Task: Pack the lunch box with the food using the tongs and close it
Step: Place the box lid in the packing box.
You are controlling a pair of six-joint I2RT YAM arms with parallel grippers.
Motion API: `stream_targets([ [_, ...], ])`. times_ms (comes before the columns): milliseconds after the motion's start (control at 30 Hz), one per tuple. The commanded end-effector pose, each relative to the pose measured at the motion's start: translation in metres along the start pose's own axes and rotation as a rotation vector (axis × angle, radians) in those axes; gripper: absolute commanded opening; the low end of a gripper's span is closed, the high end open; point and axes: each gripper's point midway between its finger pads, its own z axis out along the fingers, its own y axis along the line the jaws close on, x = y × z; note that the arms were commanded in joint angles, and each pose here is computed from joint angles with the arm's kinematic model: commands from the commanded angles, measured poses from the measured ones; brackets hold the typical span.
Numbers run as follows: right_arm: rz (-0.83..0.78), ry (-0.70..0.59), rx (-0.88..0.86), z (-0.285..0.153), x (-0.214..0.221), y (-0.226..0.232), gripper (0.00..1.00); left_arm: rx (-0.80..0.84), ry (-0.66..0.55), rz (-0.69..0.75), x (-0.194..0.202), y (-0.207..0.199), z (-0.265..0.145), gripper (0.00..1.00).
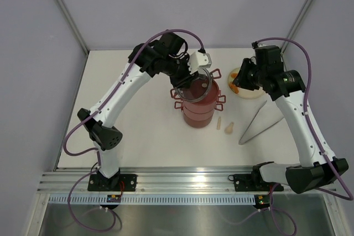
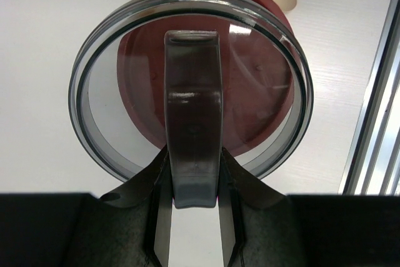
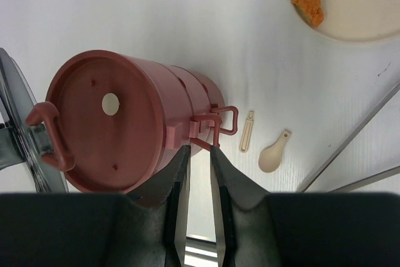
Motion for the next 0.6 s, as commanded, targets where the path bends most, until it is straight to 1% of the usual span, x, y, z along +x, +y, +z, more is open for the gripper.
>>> stream_targets([
  [0,0.023,-0.03,0.014,-0.009,0.0,-0.006,0.25,-0.059,-0.017,0.085,-0.016,0.005,-0.01,0.0],
  [333,0.04,0.002,0.043,-0.014,0.022,-0.019,0.25,-0.061,-0.003,0.102,-0.019,0.013,0.006,0.0],
  [567,0.068,0.004,-0.005,-0.011,0.026,-0.011,0.25,-0.054,0.005,0.108,-0.018,0.013,0.012,0.0],
])
